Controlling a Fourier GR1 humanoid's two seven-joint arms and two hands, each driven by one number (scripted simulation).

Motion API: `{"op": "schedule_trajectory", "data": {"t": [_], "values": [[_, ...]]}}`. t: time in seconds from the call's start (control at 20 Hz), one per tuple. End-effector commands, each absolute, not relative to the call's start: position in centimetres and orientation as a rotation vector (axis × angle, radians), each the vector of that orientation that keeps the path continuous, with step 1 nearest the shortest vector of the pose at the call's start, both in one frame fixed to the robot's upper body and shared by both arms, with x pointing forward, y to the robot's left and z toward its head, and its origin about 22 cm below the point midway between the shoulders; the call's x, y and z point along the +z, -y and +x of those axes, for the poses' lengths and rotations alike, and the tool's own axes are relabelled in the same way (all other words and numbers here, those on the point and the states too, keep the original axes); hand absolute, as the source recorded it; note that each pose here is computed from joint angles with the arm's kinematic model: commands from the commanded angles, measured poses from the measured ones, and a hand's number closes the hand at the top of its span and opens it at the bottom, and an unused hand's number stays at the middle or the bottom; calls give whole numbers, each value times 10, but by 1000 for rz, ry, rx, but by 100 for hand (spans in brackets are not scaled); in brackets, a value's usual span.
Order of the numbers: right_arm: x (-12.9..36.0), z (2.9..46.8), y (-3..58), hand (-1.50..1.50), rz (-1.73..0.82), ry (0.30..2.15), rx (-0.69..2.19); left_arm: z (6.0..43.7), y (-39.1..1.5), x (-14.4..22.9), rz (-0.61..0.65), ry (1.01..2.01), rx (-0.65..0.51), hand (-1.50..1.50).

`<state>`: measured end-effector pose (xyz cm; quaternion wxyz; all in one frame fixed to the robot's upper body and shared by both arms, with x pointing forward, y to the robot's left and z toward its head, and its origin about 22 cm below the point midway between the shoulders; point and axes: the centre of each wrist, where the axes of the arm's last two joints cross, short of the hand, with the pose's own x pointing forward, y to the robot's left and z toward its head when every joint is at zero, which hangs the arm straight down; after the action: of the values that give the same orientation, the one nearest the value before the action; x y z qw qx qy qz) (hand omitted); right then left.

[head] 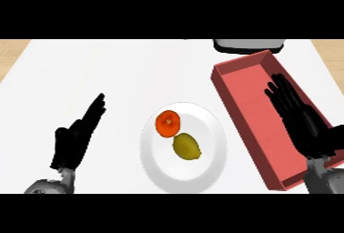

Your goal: Pick the lemon from the plate and place it in the cardboard box

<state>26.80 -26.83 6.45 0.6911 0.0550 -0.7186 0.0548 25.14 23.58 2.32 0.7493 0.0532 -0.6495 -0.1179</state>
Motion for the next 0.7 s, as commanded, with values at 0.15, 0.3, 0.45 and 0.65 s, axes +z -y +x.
{"op": "schedule_trajectory", "data": {"t": [0.15, 0.3, 0.45, 0.65], "values": [[57, 315, 285, 150, 163, 1675, 84, 257, -259, 41, 152, 1562, -38, 0], [113, 313, 324, 150, -291, 1649, 679, 264, -245, 48, 81, 1552, -3, 0], [21, 334, 280, -150, -181, 1632, 390, 268, -234, 62, 40, 1563, 88, 0], [27, 344, 283, -150, -128, 1844, 549, 273, -248, 65, 31, 1550, 86, 0]]}}
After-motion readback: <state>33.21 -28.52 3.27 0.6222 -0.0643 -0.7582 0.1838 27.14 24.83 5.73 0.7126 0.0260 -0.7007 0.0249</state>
